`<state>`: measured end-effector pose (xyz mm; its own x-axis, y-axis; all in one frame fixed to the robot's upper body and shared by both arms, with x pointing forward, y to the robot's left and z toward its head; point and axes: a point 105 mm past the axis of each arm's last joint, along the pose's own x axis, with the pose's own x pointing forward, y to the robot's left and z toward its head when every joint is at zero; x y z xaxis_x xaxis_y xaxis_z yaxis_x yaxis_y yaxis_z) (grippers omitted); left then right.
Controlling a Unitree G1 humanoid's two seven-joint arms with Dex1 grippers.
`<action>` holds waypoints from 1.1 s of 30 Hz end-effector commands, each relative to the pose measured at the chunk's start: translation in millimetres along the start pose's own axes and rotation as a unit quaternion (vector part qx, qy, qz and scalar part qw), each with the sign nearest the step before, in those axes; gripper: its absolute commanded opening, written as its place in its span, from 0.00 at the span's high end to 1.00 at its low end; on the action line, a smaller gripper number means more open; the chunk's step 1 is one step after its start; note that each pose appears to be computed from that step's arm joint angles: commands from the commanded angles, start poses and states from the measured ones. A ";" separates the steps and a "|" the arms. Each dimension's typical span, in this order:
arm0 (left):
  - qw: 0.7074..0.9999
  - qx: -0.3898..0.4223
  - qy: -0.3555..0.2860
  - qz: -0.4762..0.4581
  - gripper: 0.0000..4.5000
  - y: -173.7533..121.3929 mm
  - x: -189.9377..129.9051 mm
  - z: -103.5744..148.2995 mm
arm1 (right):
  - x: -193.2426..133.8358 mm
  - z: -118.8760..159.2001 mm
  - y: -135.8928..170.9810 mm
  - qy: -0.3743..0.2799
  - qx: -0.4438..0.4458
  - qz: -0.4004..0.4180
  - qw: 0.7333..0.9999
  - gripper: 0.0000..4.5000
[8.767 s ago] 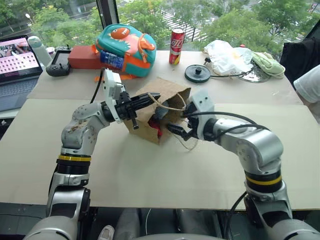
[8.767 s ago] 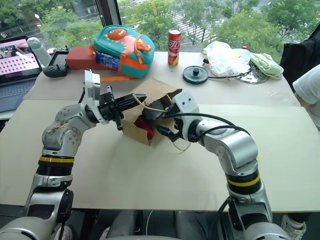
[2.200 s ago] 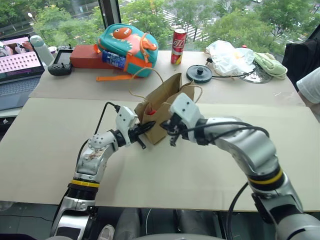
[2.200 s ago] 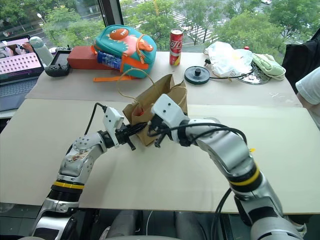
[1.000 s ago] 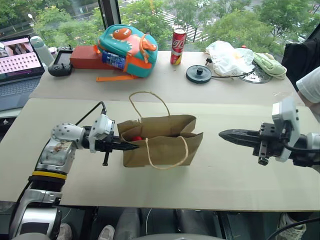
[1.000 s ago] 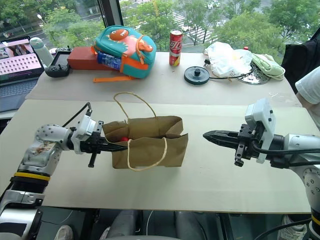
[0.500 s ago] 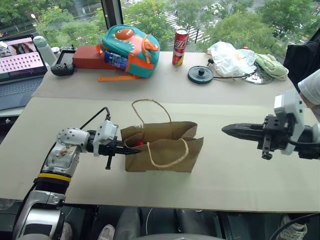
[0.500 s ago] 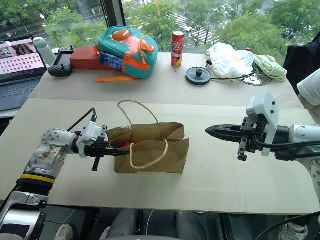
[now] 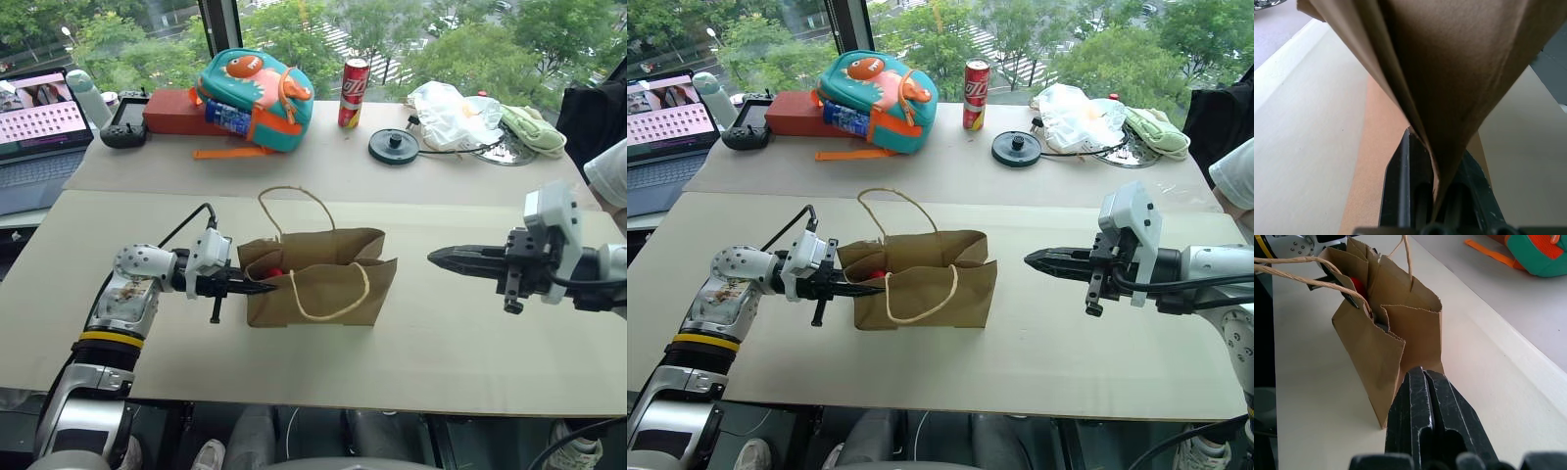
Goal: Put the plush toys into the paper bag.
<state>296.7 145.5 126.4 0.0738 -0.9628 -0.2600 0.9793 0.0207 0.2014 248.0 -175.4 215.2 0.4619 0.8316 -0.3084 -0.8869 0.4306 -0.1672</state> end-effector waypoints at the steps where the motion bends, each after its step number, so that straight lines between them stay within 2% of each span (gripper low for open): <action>1: 1.000 0.008 -0.002 -0.001 0.63 1.2 -2.1 5.7 | -1.0 7.8 -0.6 -0.006 -0.026 -0.006 1.000 1.00; 8: 1.000 0.006 -0.001 0.002 0.04 6.1 -8.3 14.7 | 0.1 6.3 -5.3 -0.003 -0.032 -0.012 0.999 1.00; 9: 1.000 0.005 -0.002 0.001 0.01 5.8 -8.6 16.2 | 0.2 6.4 -5.5 -0.004 -0.032 -0.012 0.999 1.00; 14: 1.000 0.002 -0.001 0.004 0.01 4.6 -16.0 27.7 | 1.5 6.3 -6.2 -0.005 -0.034 -0.012 0.999 1.00; 23: 0.999 -0.039 -0.008 0.032 0.01 -6.1 -56.9 80.3 | 2.1 5.2 -13.8 0.006 -0.044 -0.019 0.999 1.00; 29: 0.992 -0.116 0.024 0.036 0.01 -15.1 -93.1 86.9 | 5.1 8.6 -13.2 0.007 -0.055 -0.005 0.998 1.00; 33: 0.992 -0.116 0.017 0.054 0.01 -10.4 -107.9 100.0 | 6.6 13.7 -11.0 0.002 -0.063 0.010 0.998 1.00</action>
<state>261.6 219.4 227.2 0.1682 -0.9343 -0.3144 0.9807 0.1909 -0.0426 262.7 -171.5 215.6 0.4479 0.8278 -0.3379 -0.8925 0.3914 -0.2240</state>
